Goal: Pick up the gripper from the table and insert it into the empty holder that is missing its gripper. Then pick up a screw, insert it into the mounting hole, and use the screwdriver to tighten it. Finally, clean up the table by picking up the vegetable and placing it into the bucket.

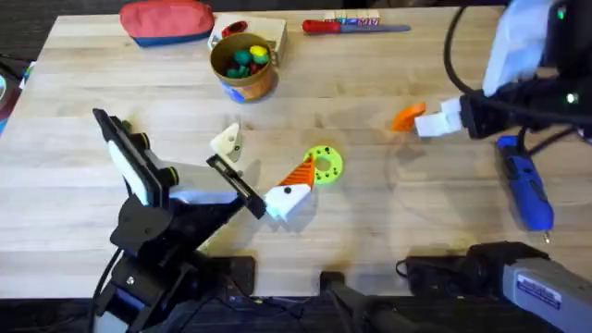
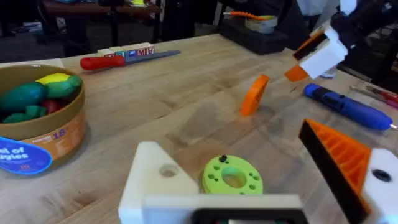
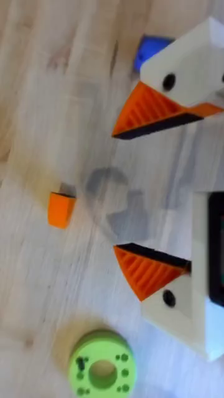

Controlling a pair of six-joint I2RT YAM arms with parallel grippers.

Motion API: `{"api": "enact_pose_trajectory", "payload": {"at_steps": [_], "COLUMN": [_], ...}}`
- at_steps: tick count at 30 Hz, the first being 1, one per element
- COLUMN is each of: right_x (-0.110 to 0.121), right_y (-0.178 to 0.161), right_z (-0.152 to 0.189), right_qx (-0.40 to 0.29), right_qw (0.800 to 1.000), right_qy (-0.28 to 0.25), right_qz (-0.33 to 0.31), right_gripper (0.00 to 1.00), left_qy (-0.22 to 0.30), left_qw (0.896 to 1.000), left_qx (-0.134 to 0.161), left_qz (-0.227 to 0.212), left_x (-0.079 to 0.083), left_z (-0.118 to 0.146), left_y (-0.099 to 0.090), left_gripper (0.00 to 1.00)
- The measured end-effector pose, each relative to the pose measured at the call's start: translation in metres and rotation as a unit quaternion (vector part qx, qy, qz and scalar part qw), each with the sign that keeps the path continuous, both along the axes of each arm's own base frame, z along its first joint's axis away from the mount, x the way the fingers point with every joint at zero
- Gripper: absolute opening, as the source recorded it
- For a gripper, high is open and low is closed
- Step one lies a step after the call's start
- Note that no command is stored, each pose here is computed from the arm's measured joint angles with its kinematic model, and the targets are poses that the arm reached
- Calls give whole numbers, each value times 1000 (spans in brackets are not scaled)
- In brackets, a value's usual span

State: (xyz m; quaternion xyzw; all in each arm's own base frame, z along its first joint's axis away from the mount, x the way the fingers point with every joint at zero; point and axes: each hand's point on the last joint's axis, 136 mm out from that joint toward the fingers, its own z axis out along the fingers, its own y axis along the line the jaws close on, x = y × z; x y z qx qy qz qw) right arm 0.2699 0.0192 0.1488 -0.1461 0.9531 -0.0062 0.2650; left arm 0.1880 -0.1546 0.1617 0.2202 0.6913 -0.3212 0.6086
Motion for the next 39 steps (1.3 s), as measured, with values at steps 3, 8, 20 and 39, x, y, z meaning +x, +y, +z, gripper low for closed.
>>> {"api": "enact_pose_trajectory", "payload": {"at_steps": [3,8,20,39], "right_x": [20,31,42,36], "right_y": [0,4,16,24], "right_z": [3,-24,-54,-56], "right_qx": [-49,-120,-189,-179], "right_qw": [996,971,908,901], "right_qy": [-2,34,51,55], "right_qz": [71,205,371,392], "right_gripper": [991,991,981,184], "left_qy": [0,0,0,0], "left_qw": [1000,1000,1000,1000], "left_qx": [0,0,0,0], "left_qz": [0,0,0,0], "left_x": [0,0,0,0], "left_z": [0,0,0,0], "left_y": [0,0,0,0], "left_gripper": [988,988,987,988]}}
